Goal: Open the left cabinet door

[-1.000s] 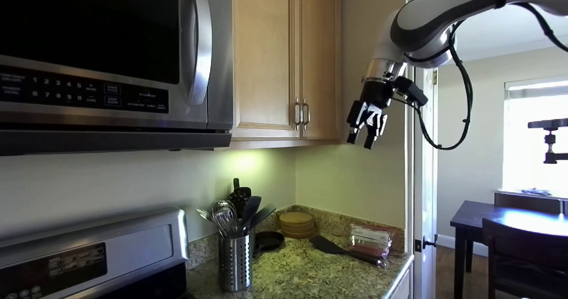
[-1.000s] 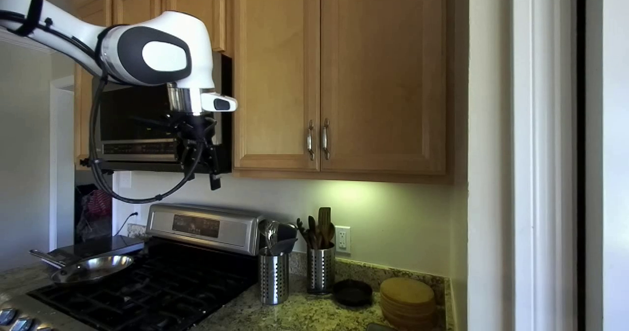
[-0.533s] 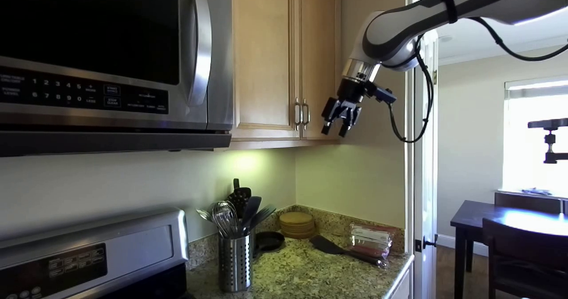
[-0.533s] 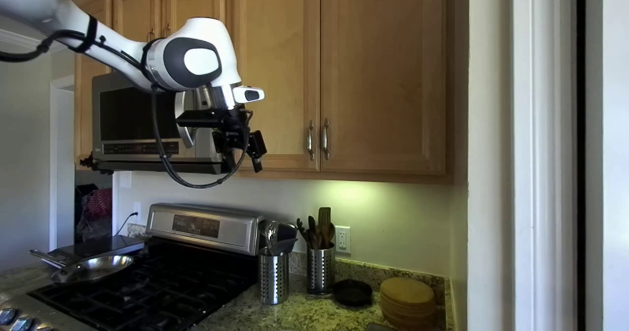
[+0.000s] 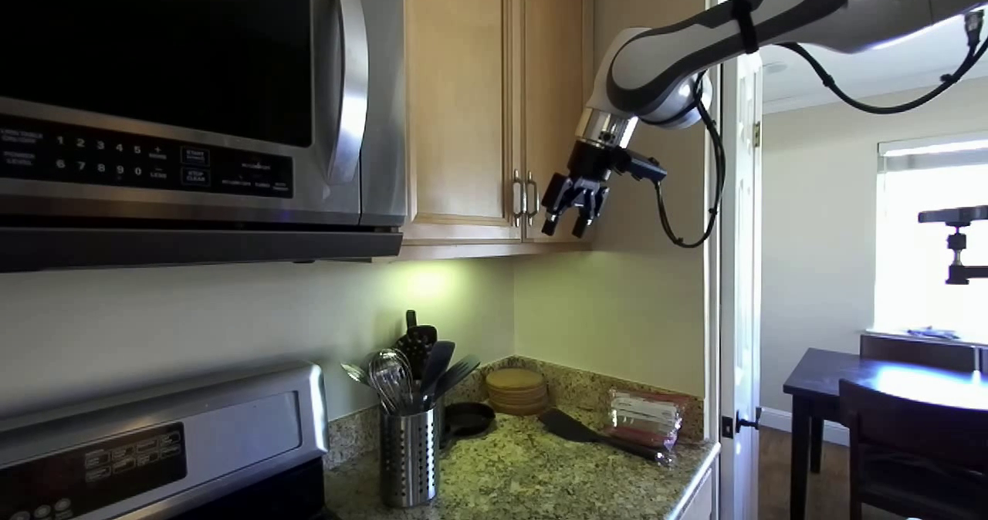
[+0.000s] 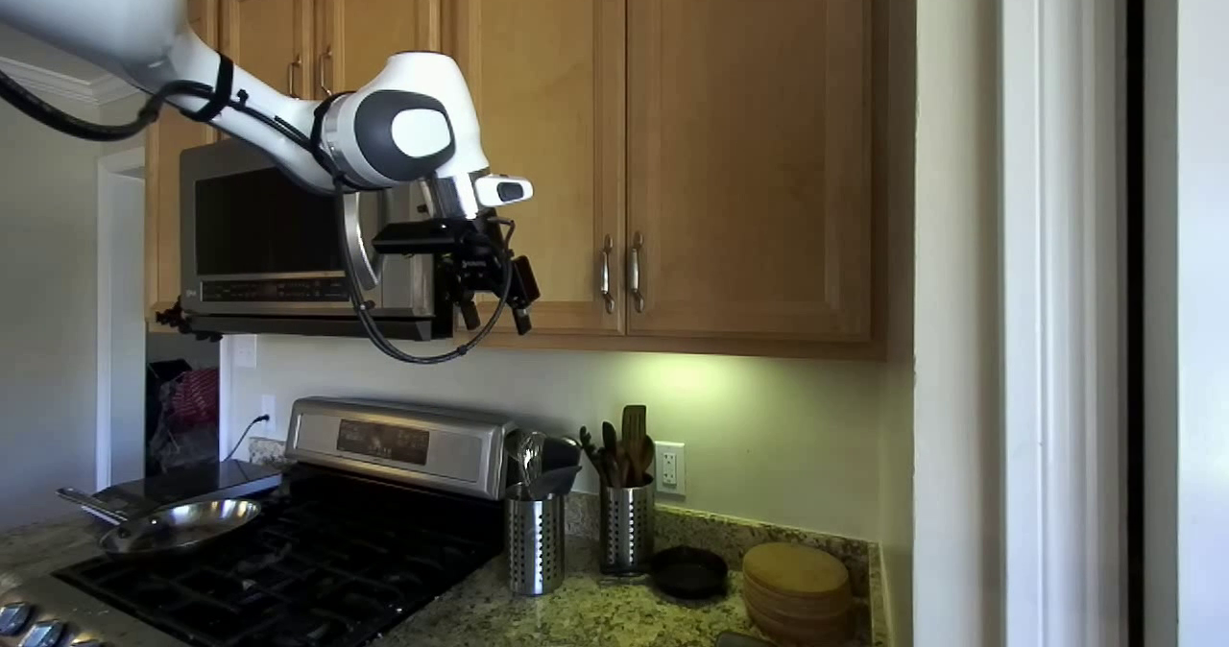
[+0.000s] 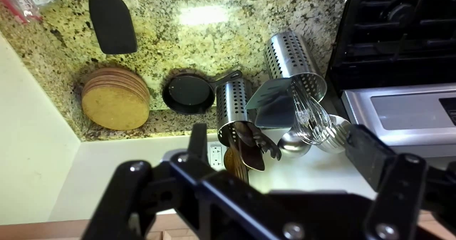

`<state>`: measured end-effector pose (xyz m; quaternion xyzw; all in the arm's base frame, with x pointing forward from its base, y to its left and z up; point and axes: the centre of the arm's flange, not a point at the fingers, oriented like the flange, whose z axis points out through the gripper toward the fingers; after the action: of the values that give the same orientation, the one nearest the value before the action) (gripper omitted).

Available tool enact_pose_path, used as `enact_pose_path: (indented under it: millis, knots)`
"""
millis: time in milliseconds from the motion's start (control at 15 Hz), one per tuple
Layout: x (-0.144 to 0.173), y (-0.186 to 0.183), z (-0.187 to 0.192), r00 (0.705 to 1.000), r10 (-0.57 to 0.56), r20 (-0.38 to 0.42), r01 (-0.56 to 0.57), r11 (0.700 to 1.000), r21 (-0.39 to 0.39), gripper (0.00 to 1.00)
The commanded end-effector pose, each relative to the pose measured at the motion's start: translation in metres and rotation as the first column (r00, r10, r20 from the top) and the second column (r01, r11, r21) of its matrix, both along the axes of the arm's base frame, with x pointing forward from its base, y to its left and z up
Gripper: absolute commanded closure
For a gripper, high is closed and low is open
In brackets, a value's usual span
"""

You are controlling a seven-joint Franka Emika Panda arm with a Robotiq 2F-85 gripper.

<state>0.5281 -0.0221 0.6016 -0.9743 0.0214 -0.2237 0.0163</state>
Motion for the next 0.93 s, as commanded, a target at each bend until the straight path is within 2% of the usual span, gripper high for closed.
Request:
enact_pose_path:
  millis: [0, 733, 867]
  knots:
    - [0.0, 0.0, 0.0, 1.0, 0.0, 0.001, 0.0, 1.0, 0.0, 0.0]
    - [0.0, 0.0, 0.001, 1.0, 0.0, 0.001, 0.0, 1.0, 0.0, 0.0]
    - [0.012, -0.008, 0.003, 1.0, -0.003, 0.024, 0.003, 1.0, -0.017, 0.0]
